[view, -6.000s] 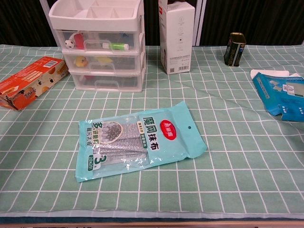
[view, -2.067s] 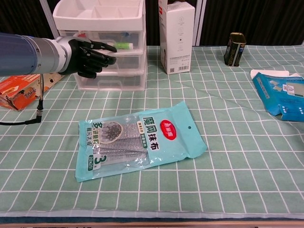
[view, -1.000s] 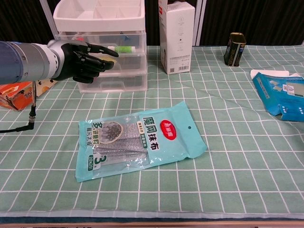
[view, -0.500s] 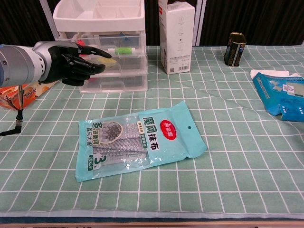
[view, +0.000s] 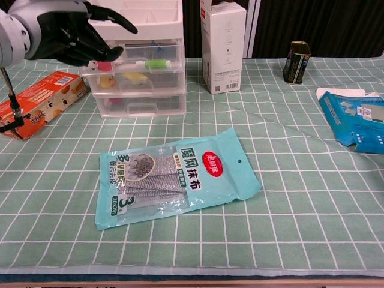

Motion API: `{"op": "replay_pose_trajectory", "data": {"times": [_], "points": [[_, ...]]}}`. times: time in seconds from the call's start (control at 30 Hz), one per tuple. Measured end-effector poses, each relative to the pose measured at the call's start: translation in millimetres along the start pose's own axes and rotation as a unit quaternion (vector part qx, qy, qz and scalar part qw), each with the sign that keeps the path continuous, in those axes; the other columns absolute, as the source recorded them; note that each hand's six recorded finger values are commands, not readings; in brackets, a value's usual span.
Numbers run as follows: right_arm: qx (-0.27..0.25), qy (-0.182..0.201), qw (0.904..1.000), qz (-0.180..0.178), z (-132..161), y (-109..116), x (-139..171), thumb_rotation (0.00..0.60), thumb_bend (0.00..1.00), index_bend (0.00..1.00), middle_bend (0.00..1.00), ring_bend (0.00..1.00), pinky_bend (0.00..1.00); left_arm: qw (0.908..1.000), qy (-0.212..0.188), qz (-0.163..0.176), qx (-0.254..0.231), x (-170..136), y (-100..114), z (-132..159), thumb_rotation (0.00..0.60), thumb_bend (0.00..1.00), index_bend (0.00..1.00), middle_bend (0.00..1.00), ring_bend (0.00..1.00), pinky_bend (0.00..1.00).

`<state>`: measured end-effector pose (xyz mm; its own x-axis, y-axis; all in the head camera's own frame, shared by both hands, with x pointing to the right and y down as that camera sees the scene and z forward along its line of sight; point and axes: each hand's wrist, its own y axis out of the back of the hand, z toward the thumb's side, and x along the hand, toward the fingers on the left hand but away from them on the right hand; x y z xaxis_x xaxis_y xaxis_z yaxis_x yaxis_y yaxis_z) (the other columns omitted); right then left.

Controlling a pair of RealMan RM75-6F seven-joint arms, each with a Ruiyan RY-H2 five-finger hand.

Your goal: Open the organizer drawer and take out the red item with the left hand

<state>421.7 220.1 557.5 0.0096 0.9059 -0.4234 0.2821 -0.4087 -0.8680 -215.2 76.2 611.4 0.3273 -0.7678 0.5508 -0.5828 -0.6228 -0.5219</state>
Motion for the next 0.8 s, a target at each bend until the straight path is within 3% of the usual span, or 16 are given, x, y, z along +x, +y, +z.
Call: {"op": "replay_pose_trajectory", "data": {"times": [0.13,0.37,0.8], "points": [[0.0,0.0,1.0,0.0,0,0,0,0.6,0.0,0.0,0.0,0.0,0.22,0.9985,0.009,0.014,0.053,5,11,6,0.6,0.47,0.23,1.0,0.96,1.0],[-0.001,-0.001,1.0,0.001,0,0,0,0.6,0.0,0.0,0.0,0.0,0.21,0.9906,0.068,0.016,0.118,20,23,1,0.6,0.47,0.24,1.0,0.96,1.0],[-0.002,-0.002,1.0,0.002,0,0,0,0.6,0.0,0.0,0.0,0.0,0.22,0.979,0.133,-0.007,0.154,34,21,-16,0.6,0.47,0.25,1.0,0.97,1.0]]}}
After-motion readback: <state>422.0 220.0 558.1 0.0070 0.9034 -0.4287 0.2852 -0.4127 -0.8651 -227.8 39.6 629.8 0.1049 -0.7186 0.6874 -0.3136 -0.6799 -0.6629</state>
